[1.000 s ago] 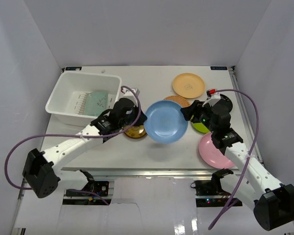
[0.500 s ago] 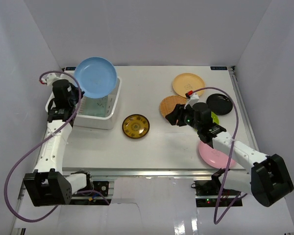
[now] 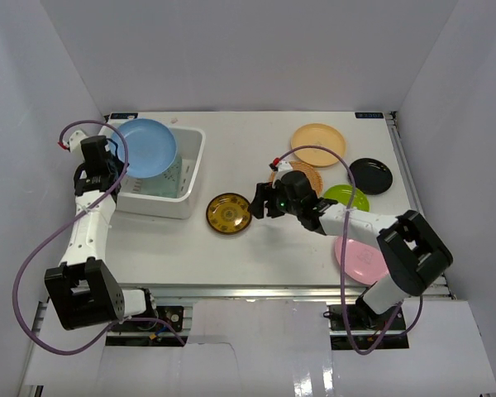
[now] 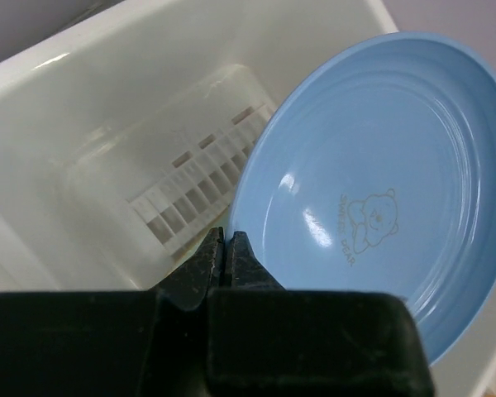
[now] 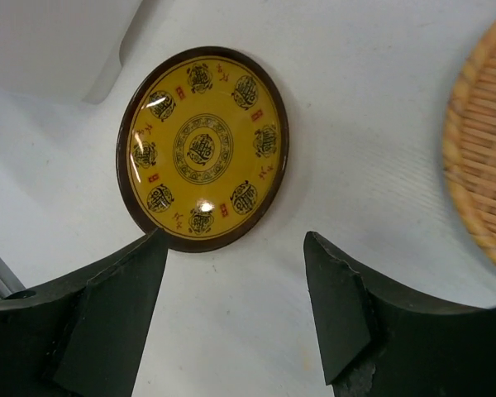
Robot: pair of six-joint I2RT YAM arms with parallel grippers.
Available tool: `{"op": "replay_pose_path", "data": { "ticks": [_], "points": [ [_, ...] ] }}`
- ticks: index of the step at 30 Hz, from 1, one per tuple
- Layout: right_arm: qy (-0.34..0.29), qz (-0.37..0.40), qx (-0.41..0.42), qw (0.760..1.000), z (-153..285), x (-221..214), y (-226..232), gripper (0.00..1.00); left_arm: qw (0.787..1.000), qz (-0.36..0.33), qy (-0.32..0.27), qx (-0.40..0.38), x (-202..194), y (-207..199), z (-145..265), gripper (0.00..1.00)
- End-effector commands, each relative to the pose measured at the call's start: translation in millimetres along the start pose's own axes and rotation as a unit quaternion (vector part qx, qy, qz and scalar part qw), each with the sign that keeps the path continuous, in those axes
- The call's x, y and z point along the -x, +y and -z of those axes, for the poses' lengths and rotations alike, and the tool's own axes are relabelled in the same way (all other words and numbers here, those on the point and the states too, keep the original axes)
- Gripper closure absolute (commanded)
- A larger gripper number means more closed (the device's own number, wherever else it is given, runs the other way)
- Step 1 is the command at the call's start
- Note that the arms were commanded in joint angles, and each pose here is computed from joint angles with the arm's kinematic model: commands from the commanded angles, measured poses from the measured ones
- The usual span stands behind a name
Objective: Place the plates into the plastic bin on the countertop
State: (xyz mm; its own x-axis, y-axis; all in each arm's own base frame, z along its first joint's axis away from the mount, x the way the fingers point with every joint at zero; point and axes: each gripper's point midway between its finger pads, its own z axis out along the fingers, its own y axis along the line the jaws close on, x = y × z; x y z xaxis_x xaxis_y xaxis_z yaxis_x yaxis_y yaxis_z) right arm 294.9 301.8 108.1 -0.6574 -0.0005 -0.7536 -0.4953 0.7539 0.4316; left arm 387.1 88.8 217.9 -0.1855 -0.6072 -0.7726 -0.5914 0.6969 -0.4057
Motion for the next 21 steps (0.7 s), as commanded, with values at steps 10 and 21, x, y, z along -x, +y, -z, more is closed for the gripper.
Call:
{"op": "replay_pose_path", "data": {
  "ticks": [10, 21],
  "points": [
    [0.025, -0.030, -0.026, 0.999, -65.6, -13.8, -5.4, 0.39, 0.998, -0.048, 0.038, 0.028, -26.7, 16.0, -25.3, 0.68],
    [0.048, -0.056, -0.036, 0.997, -86.6, -36.2, -15.1, 0.69, 0.989, -0.013, -0.012, -0.144, 6.9, -49.6, 35.1, 0.07]
  ]
}}
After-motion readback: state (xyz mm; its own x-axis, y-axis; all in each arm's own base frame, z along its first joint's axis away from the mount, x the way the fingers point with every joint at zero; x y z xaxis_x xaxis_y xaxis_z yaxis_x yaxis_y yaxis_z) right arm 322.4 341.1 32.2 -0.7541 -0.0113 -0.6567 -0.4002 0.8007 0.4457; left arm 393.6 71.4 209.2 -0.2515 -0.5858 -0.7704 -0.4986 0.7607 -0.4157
